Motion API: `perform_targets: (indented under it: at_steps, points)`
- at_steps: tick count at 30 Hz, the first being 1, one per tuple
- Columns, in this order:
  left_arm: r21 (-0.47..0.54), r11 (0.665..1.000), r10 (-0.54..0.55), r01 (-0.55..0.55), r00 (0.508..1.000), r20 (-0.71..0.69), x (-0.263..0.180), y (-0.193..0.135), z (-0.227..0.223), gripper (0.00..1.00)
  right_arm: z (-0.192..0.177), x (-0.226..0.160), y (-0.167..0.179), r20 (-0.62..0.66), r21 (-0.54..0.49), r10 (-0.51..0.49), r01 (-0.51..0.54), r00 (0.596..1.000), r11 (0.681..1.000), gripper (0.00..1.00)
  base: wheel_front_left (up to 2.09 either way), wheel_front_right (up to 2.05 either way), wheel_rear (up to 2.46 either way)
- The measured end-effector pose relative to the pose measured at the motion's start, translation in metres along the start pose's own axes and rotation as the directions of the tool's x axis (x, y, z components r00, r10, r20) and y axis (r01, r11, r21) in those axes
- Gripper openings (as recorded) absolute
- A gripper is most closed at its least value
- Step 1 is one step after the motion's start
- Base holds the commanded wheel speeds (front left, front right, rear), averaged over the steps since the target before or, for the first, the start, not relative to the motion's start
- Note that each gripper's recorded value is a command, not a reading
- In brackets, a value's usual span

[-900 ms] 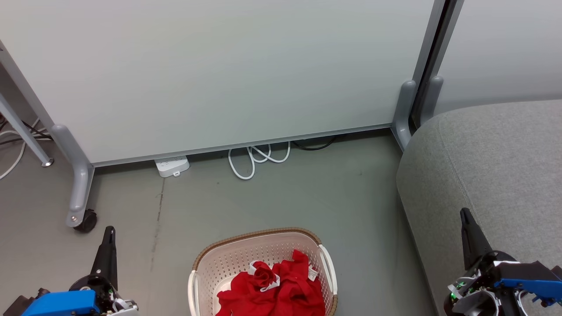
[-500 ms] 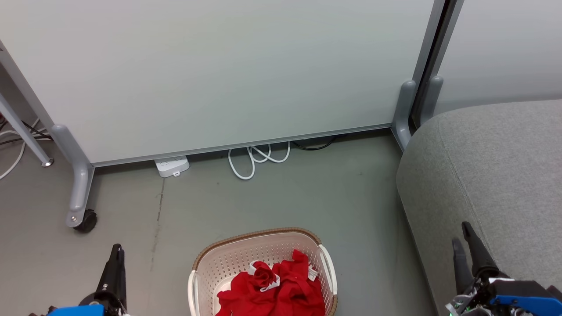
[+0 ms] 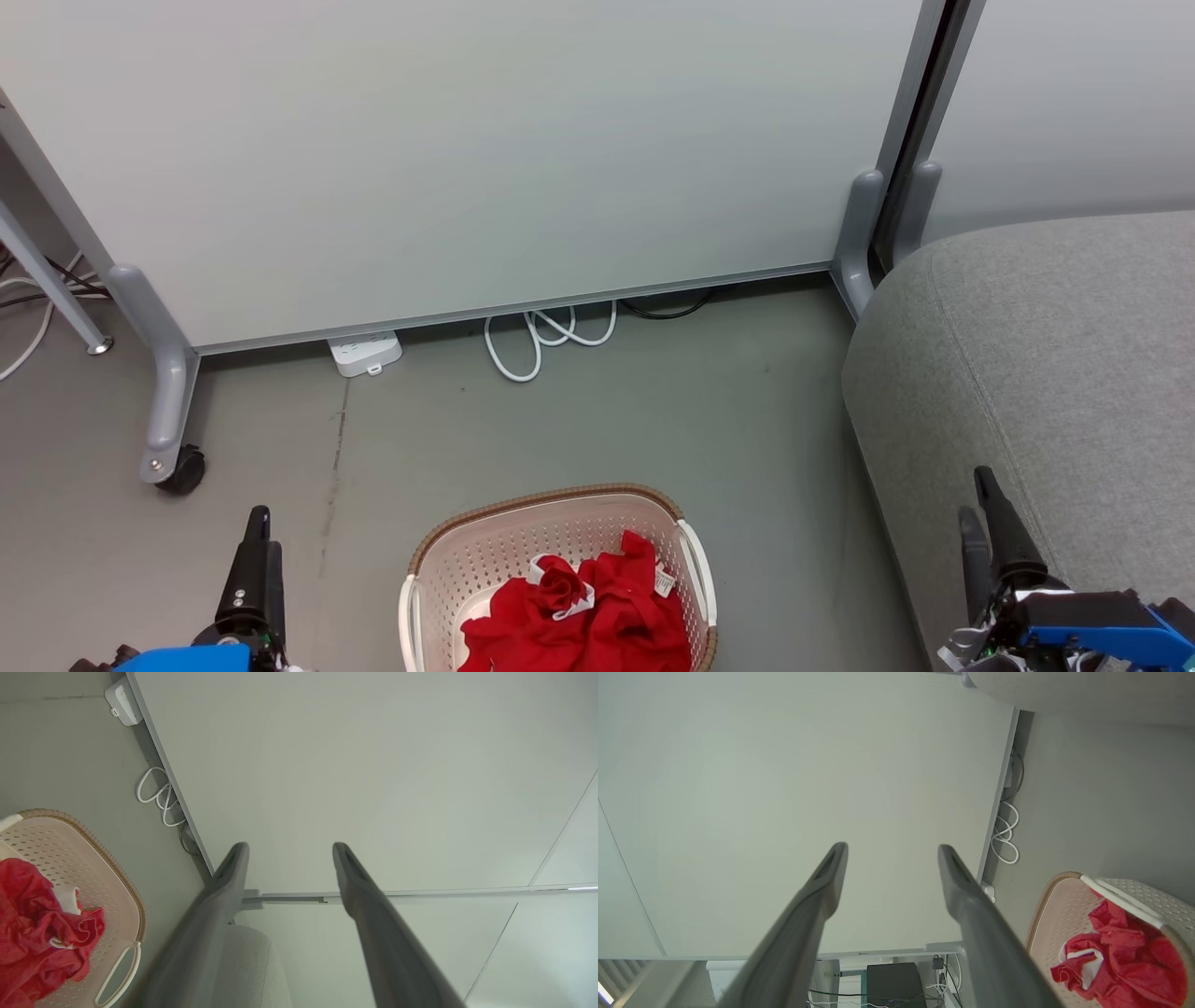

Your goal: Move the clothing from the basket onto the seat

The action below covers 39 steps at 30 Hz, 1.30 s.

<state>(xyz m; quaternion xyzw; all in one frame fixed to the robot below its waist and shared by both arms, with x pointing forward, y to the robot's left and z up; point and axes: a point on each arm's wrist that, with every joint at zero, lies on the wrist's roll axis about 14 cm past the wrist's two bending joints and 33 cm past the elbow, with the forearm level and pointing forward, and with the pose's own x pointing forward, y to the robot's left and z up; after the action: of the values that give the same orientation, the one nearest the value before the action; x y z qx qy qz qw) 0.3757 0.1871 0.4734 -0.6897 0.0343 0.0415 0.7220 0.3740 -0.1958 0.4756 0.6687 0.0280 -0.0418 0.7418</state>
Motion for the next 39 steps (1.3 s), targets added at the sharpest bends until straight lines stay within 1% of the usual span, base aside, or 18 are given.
perform_targets:
  at_steps: [4,9,16,21,27,39]
  points:
    - [0.059,0.998,0.004,-0.004,1.0,0.003,0.001,-0.001,-0.001,1.0,0.0,0.0,0.001,0.004,-0.088,0.001,0.0,1.0,0.996,1.0,0.0,0.0,0.0]
    - [0.155,0.988,0.003,-0.003,1.0,0.002,0.002,-0.005,-0.004,1.0,0.001,0.001,0.003,0.008,-0.196,0.007,-0.005,1.0,0.981,1.0,0.0,0.0,0.0]
    - [0.301,0.954,0.005,-0.003,1.0,-0.007,0.003,-0.007,-0.01,1.0,0.0,0.001,0.006,0.011,-0.35,0.017,-0.012,1.0,0.937,1.0,0.0,0.0,0.0]
    - [0.402,0.916,0.003,0.003,1.0,-0.016,0.004,-0.008,-0.015,1.0,-0.001,0.001,0.007,0.01,-0.445,0.025,-0.018,1.0,0.895,1.0,0.0,0.0,0.0]
    - [0.511,0.859,-0.012,0.021,1.0,-0.021,0.004,-0.012,-0.019,1.0,-0.004,0.002,0.011,0.0,-0.537,0.038,-0.032,0.999,0.843,1.0,0.0,0.0,0.0]
    - [0.692,0.721,-0.013,0.022,1.0,-0.018,0.003,-0.011,-0.024,1.0,-0.009,0.001,0.018,-0.024,-0.69,0.064,-0.063,0.998,0.721,1.0,0.0,0.0,0.0]
